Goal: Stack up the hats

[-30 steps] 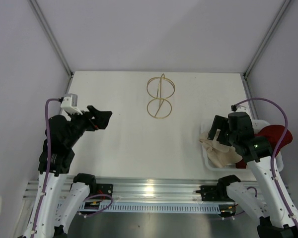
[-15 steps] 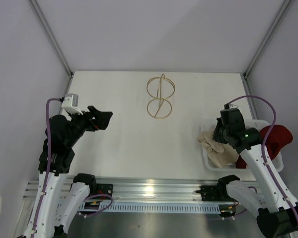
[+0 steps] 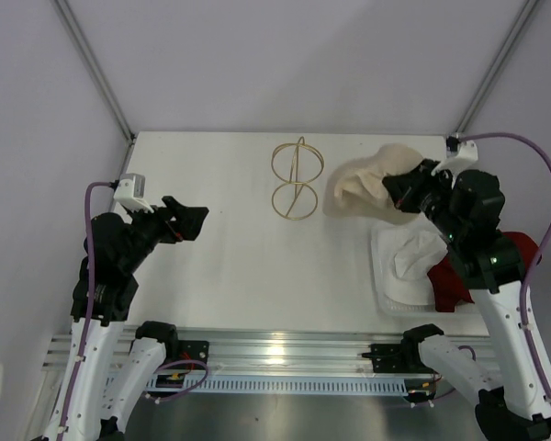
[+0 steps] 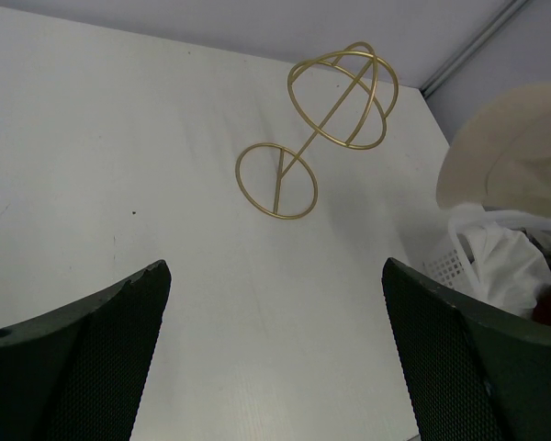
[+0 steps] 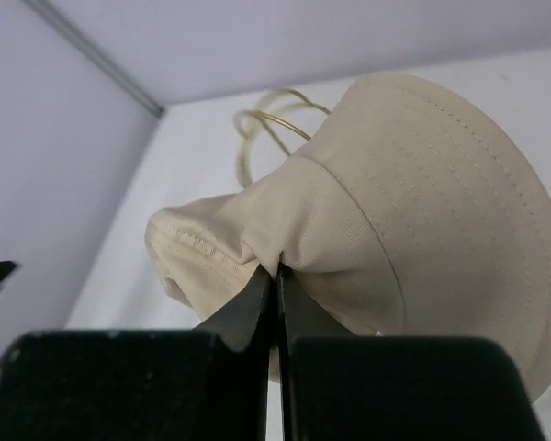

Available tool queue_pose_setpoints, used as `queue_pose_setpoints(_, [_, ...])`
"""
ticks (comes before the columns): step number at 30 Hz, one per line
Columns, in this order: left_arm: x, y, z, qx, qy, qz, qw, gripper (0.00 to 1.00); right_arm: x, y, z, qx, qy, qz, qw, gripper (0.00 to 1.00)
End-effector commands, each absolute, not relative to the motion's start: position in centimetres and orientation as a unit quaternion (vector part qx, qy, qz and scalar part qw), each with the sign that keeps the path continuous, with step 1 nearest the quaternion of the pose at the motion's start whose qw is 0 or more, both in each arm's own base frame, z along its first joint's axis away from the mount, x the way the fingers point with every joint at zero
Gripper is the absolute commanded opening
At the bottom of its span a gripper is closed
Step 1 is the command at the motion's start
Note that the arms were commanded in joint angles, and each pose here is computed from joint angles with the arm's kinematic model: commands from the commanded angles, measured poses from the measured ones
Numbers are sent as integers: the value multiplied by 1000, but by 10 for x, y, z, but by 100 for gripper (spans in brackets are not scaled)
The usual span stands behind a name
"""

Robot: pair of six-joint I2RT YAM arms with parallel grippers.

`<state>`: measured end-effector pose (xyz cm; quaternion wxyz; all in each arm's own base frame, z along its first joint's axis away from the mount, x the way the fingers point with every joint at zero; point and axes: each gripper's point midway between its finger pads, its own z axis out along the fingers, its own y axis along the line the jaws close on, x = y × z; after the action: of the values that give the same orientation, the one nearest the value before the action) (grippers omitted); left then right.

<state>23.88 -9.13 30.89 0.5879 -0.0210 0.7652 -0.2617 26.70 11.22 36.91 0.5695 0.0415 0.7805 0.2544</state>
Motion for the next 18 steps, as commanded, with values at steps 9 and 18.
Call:
queue_pose_setpoints(9, [243, -86, 314, -21, 760, -249, 601, 100, 344, 234, 486, -101, 637, 489, 587, 0])
queue_pose_setpoints(18, [251, -84, 305, -28, 775, -240, 584, 99, 419, 271, 467, -96, 645, 503, 567, 0])
